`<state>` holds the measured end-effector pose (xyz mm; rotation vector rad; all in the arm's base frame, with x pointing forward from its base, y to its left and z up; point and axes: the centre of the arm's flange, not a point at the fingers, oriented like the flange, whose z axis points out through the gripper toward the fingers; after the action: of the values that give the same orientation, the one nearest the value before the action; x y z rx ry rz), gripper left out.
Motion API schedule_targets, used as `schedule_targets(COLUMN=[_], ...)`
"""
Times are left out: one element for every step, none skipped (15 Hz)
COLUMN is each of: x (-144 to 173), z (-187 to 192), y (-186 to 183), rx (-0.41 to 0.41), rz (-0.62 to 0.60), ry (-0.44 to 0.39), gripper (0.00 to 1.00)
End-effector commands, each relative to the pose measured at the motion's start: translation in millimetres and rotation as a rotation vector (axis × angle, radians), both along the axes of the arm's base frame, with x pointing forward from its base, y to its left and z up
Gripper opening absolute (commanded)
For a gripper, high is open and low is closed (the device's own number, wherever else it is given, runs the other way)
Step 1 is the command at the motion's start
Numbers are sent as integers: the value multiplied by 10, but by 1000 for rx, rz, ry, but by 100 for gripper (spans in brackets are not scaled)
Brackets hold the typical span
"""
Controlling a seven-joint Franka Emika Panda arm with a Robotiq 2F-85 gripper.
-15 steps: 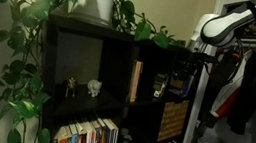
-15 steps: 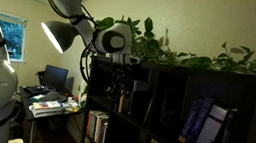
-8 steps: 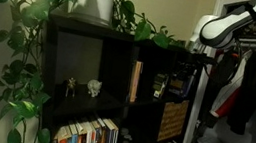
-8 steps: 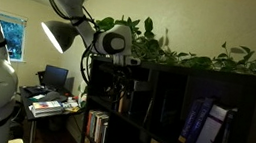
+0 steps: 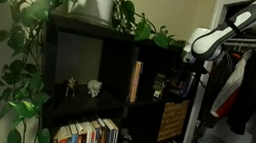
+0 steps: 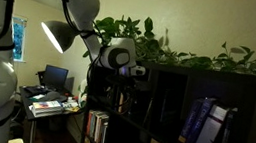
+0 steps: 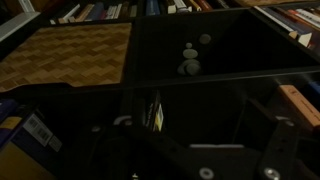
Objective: Move the black book to the first shelf from the right
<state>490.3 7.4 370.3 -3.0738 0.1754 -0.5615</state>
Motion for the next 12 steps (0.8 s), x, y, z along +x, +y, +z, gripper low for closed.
schedule_targets(x=[42, 67, 71, 72, 71, 72, 72, 72, 109, 133, 166, 188], z=[-45, -84, -100, -100, -99, -98, -98, -98, -144, -180, -226, -260], y=[-28, -38, -36, -34, -28, -27, -27, -27, -31, -37, -43, -47], rx=[-5, -5, -5, -5, -5, -5, -5, -5, -10, -10, 9, 10], rz=[-7, -9, -9, -8, -7, -7, -7, -7, -12, -25, -31, -40], ry=[1, 7, 10, 10, 10, 10, 10, 10, 5, 1, 1, 0], gripper=[100, 100, 100, 100, 100, 100, 100, 100, 100, 100, 100, 100])
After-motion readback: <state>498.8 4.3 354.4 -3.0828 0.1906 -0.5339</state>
